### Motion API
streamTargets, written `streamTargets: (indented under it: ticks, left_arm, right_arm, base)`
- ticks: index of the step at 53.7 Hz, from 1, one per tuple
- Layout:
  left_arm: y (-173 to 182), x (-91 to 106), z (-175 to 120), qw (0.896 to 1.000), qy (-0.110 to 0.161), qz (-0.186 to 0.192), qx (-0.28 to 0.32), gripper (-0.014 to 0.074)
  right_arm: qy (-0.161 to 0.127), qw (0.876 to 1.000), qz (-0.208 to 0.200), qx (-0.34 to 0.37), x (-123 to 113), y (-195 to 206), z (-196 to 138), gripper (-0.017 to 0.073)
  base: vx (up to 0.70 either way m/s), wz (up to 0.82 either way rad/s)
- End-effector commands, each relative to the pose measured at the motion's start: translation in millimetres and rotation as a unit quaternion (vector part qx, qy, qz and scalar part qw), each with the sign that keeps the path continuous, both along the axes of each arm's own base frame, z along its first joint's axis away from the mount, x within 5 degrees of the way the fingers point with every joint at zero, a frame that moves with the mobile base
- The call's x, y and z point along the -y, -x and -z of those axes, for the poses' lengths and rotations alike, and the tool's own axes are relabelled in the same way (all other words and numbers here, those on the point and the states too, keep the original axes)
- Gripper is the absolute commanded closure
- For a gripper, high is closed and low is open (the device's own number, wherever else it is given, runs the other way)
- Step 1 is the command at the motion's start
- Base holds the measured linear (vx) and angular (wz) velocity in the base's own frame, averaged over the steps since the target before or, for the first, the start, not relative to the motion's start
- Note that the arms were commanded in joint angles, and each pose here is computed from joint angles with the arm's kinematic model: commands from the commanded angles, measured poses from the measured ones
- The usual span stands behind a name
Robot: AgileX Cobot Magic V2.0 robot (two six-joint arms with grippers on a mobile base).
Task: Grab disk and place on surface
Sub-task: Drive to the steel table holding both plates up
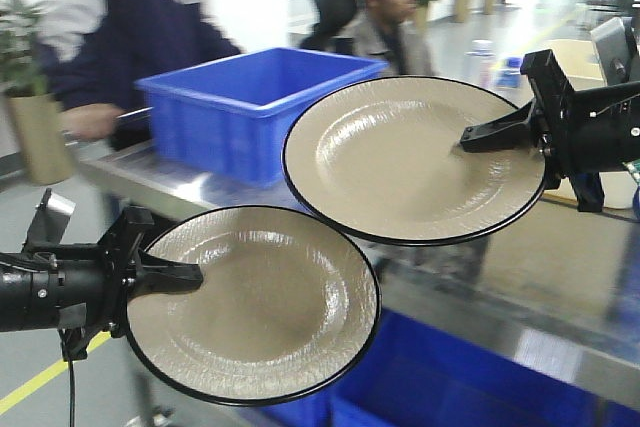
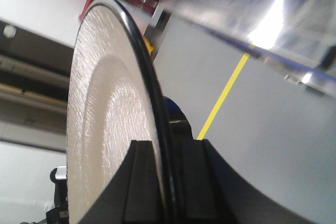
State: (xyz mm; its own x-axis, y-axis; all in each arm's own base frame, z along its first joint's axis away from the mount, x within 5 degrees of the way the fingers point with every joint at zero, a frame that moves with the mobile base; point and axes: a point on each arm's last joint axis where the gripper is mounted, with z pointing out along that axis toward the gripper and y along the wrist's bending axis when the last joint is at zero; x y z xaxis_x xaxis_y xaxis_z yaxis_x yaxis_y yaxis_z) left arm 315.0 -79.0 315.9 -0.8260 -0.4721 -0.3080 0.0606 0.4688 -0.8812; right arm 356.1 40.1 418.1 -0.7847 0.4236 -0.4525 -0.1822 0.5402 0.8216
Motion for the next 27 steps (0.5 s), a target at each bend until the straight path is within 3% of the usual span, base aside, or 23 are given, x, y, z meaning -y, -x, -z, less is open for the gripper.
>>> streamTargets:
  ticks: [1, 27]
  left_arm:
    - [7.0, 3.9, -32.7, 0.997, 0.064, -0.003, 0.03, 0.0595]
    - [7.0, 3.9, -32.7, 0.997, 0.064, -0.003, 0.03, 0.0595]
  right_arm:
    - [-0.059, 0.996, 0.012, 0.061, -2.1, 17.3, -41.4, 0.0567]
    - [-0.059, 0.996, 0.012, 0.061, -2.1, 17.3, -41.4, 0.0567]
  base:
    - [0.28, -0.72]
    - [0.25, -0.59]
